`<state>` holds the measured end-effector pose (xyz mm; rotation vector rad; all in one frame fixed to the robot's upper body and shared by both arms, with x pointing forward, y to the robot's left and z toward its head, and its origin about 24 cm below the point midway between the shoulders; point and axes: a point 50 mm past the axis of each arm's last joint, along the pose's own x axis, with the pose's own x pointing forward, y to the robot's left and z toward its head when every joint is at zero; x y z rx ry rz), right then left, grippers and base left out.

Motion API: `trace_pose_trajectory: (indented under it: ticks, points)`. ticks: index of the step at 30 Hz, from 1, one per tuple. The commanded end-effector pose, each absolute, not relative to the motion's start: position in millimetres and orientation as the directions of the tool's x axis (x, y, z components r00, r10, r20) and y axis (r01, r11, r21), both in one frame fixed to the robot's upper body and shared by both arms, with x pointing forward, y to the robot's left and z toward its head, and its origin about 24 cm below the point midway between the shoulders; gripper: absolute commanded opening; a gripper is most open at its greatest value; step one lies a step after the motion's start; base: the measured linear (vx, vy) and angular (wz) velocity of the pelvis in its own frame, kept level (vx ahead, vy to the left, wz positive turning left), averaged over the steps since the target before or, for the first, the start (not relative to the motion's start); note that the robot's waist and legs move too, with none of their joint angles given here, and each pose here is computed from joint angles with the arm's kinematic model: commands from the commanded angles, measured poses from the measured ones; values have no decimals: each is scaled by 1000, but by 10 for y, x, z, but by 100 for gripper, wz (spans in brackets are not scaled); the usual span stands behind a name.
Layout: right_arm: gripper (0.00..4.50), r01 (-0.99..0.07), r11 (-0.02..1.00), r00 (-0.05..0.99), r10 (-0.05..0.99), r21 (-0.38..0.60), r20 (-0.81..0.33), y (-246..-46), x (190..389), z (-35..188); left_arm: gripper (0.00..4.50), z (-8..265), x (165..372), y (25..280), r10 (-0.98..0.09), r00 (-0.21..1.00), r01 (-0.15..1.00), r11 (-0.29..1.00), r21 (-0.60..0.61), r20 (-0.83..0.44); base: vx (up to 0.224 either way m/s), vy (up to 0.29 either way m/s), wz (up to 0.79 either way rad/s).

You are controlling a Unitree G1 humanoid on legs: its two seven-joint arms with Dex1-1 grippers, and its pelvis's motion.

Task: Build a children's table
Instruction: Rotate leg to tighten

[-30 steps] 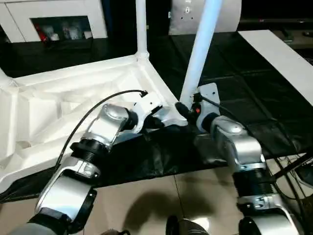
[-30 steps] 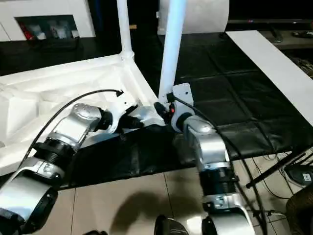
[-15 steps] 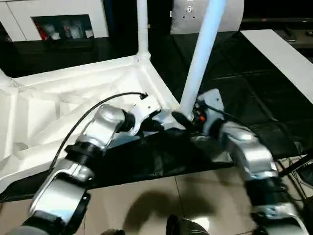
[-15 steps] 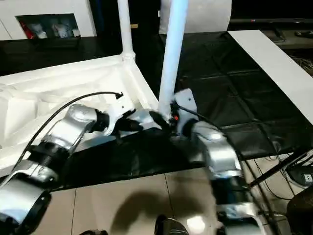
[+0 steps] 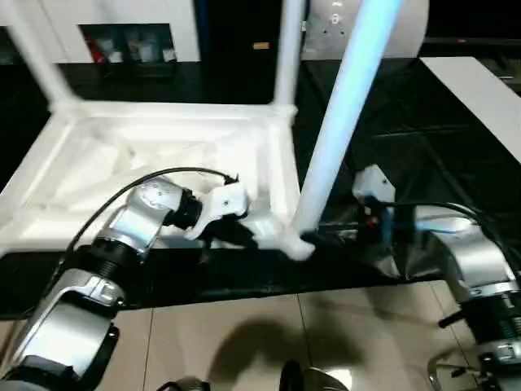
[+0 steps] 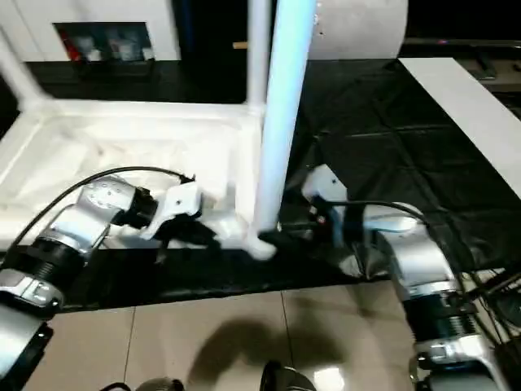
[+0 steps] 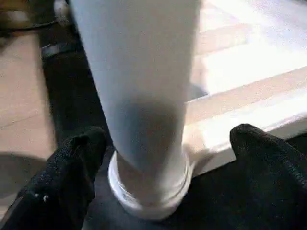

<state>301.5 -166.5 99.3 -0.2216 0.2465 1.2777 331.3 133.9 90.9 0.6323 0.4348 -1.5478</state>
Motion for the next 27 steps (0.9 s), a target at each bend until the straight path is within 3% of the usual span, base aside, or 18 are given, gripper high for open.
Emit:
trace_pose_trajectory:
  ticks: [1, 15, 27]
  points:
    - [415, -982, 187, 177, 937, 5, -300, -1649, 3003, 1051, 0, 928, 3259, 1244, -759, -105, 975, -205, 84, -642, 0, 0, 0]
    - [295, -994, 27, -8, 953, 110, -303, -1568, 2938, 1020, 0, 968, 3233, 1213, -741, -172, 955, -287, 74, -649, 0, 0, 0]
    - [209, -986, -12, -64, 951, 169, -302, -1556, 2901, 1002, 0, 969, 3250, 1231, -739, -163, 957, -279, 76, -654, 0, 0, 0]
